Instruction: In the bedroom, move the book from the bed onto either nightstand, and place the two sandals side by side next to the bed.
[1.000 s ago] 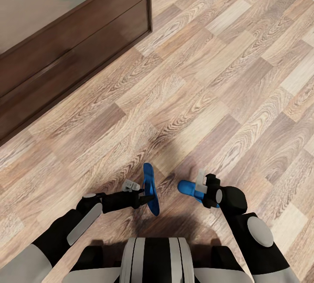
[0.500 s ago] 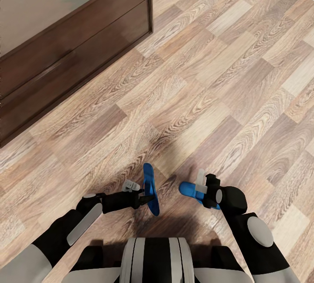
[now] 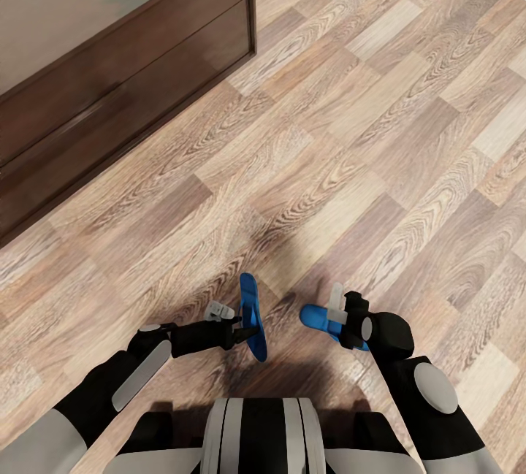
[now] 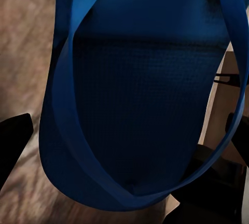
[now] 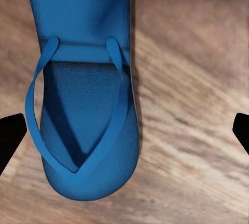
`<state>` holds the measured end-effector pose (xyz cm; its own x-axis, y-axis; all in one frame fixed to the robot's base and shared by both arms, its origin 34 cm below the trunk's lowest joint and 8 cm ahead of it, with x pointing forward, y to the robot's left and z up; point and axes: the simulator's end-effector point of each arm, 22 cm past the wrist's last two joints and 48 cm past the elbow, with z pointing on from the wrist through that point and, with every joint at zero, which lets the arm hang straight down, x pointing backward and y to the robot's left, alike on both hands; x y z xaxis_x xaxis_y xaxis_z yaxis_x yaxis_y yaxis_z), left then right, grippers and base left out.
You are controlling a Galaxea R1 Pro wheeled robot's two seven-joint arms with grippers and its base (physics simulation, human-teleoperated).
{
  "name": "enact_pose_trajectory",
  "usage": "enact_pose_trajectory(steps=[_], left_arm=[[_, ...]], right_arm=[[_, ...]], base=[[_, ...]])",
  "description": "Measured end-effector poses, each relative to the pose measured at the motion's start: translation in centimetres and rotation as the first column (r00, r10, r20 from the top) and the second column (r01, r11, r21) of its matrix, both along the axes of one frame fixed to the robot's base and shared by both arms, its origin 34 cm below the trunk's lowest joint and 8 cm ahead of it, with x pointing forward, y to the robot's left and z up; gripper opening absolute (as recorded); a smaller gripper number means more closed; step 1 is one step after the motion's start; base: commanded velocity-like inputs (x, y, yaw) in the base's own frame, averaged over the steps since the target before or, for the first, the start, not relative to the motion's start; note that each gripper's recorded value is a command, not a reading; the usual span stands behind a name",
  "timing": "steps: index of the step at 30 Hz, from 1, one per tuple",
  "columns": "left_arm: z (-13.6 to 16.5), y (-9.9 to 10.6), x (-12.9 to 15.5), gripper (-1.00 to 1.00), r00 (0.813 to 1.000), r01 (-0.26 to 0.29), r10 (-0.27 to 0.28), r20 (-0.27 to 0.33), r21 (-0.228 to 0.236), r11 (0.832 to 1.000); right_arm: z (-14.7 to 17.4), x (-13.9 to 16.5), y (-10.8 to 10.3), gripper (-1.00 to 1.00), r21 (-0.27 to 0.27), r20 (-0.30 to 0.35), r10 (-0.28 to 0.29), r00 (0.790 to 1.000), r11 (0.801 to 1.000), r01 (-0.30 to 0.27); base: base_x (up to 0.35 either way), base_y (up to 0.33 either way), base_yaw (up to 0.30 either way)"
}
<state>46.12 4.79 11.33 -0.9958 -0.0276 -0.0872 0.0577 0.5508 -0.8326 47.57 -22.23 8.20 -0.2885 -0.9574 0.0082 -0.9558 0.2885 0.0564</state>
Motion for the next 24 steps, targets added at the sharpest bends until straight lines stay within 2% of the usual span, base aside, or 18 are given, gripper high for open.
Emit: enact_pose_trajectory(steps=[24], left_arm=[[-0.40, -0.01, -0.12, -1.00, 1.000, -0.001, 0.001, -0.005, -0.001, 1.000]], right_arm=[[-0.51, -0.31, 0.08, 1.00, 0.001, -0.009, 0.001, 1.000, 1.000, -0.001]], base=[[0.000, 0.000, 0.000]])
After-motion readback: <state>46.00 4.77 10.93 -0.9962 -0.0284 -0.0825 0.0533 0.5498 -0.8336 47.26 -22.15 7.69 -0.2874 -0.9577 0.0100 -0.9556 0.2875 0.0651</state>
